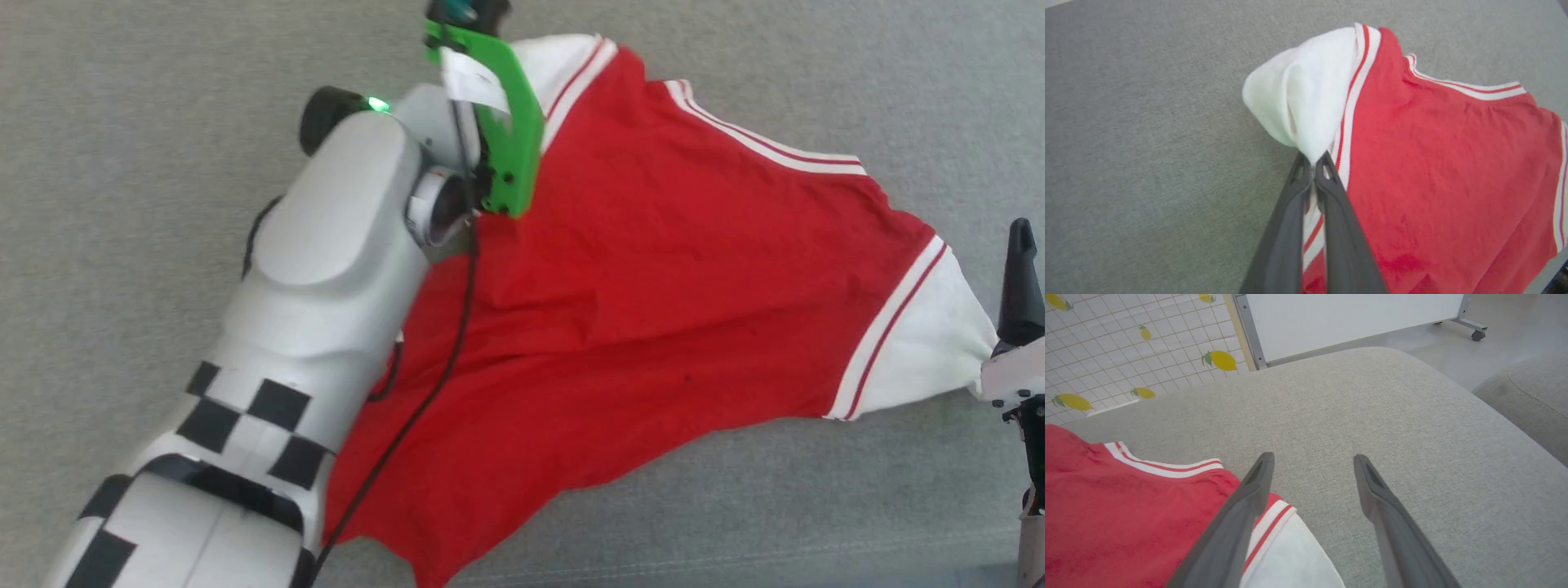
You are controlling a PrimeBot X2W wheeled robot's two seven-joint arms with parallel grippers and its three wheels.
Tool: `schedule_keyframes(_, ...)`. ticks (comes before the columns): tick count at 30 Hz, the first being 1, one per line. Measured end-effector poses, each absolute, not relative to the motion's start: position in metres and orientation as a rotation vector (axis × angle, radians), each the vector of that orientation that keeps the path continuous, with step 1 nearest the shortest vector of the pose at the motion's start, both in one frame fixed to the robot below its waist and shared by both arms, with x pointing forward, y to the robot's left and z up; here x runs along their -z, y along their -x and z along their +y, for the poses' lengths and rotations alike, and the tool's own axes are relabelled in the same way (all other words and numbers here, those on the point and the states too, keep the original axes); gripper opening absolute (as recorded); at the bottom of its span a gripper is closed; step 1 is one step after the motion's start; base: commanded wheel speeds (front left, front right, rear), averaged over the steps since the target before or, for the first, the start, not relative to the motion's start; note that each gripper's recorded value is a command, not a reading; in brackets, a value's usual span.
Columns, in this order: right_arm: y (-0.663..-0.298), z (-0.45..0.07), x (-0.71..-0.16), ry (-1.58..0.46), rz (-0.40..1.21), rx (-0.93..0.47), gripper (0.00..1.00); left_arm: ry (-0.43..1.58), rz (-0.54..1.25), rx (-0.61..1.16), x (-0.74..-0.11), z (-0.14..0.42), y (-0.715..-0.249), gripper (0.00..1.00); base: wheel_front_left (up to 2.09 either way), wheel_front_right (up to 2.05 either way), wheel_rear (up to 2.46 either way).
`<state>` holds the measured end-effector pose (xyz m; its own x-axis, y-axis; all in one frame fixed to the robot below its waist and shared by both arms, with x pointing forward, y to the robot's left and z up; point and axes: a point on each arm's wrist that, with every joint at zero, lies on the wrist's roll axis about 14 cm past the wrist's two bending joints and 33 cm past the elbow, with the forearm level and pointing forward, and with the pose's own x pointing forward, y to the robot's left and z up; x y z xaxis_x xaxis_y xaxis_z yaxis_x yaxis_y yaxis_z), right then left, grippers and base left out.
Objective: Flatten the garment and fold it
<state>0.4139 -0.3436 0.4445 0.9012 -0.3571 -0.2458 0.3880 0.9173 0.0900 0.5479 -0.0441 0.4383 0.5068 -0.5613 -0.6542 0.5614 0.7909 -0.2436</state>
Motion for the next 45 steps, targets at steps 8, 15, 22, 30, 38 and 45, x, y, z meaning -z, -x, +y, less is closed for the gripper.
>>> schedule_keyframes(8,-0.433,-0.315,-0.457,-0.147,0.205,0.294,1.0,0.169,0.669,0.364,-0.468,0.066,-0.566,0.0,0.0,0.0,0.0)
schedule_keyframes(15,-0.444,-0.291,-0.47,-0.159,0.183,0.223,1.0,0.288,0.799,0.083,-0.412,0.163,-0.499,0.0,0.0,0.0,0.0)
schedule_keyframes(22,-0.447,-0.279,-0.472,-0.161,0.185,0.189,1.0,0.429,0.889,0.002,-0.377,0.176,-0.437,0.0,0.0,0.0,0.0)
schedule_keyframes(30,-0.448,-0.27,-0.479,-0.164,0.173,0.161,1.0,0.517,0.628,-0.048,-0.413,0.191,-0.443,1.0,0.0,0.0,0.0)
schedule_keyframes(38,-0.439,-0.267,-0.483,-0.166,0.18,0.152,1.0,0.33,0.127,-0.127,-0.485,0.239,-0.446,1.0,0.0,0.0,0.0)
schedule_keyframes(45,-0.442,-0.261,-0.464,-0.136,0.303,0.113,1.0,0.269,0.02,-0.142,-0.483,0.235,-0.431,1.0,0.0,0.0,0.0)
